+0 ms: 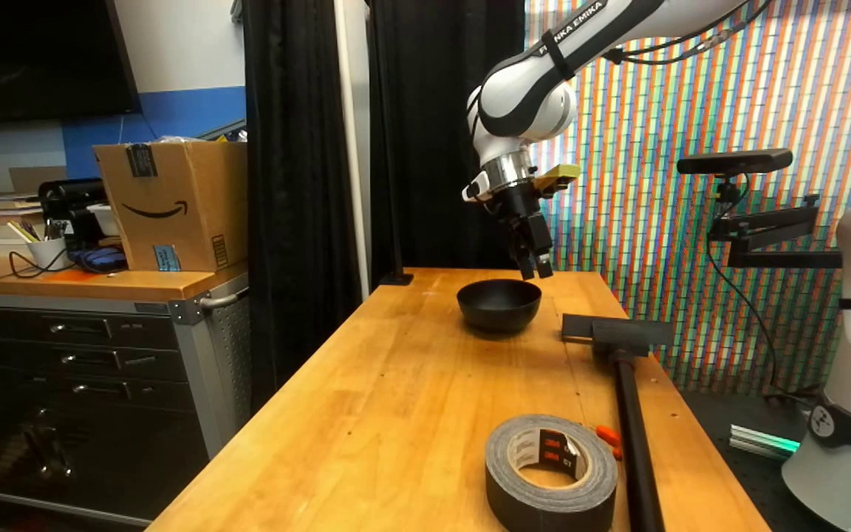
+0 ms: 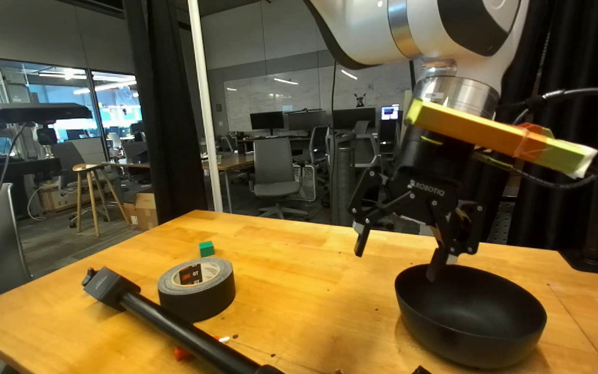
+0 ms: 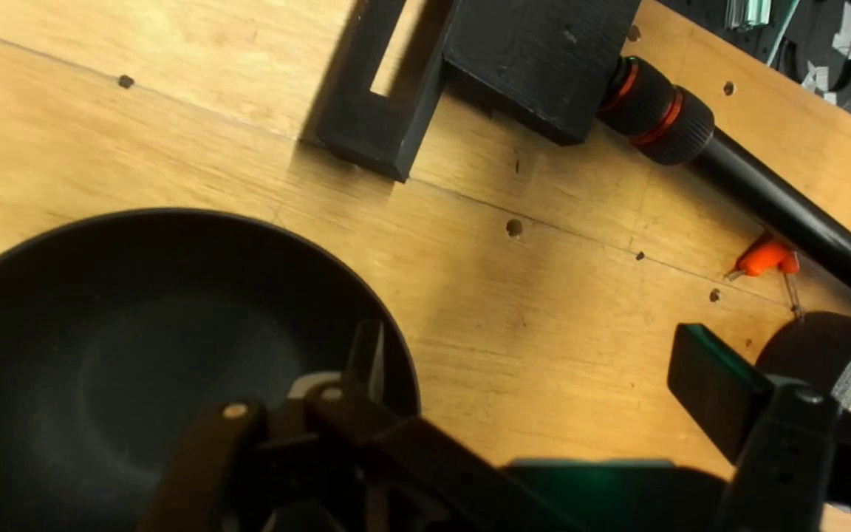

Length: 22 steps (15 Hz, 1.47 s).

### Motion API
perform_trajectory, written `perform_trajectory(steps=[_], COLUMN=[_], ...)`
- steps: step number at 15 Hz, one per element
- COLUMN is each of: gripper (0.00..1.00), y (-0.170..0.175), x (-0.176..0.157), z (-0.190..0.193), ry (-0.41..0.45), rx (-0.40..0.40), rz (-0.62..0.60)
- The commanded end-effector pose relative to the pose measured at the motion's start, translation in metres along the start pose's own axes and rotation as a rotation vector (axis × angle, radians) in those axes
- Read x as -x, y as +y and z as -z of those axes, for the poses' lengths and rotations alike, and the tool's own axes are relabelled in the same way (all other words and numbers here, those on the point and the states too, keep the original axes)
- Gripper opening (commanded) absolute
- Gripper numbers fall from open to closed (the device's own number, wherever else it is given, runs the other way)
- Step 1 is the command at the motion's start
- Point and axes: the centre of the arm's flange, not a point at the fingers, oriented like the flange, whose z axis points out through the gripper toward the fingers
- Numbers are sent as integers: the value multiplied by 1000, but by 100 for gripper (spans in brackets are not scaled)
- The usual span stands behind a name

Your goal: Move the black bowl to the left

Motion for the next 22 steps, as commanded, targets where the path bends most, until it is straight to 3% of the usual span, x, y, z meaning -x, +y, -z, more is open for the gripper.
perform_trajectory(steps=[1,10,22], gripper=[100,100,100], y=[20,15,15], x=[-17,-39,-32], z=[-15,-50,-61], ry=[-18,-76,-96], rx=[-45,-53,-60], rz=[11,48,21])
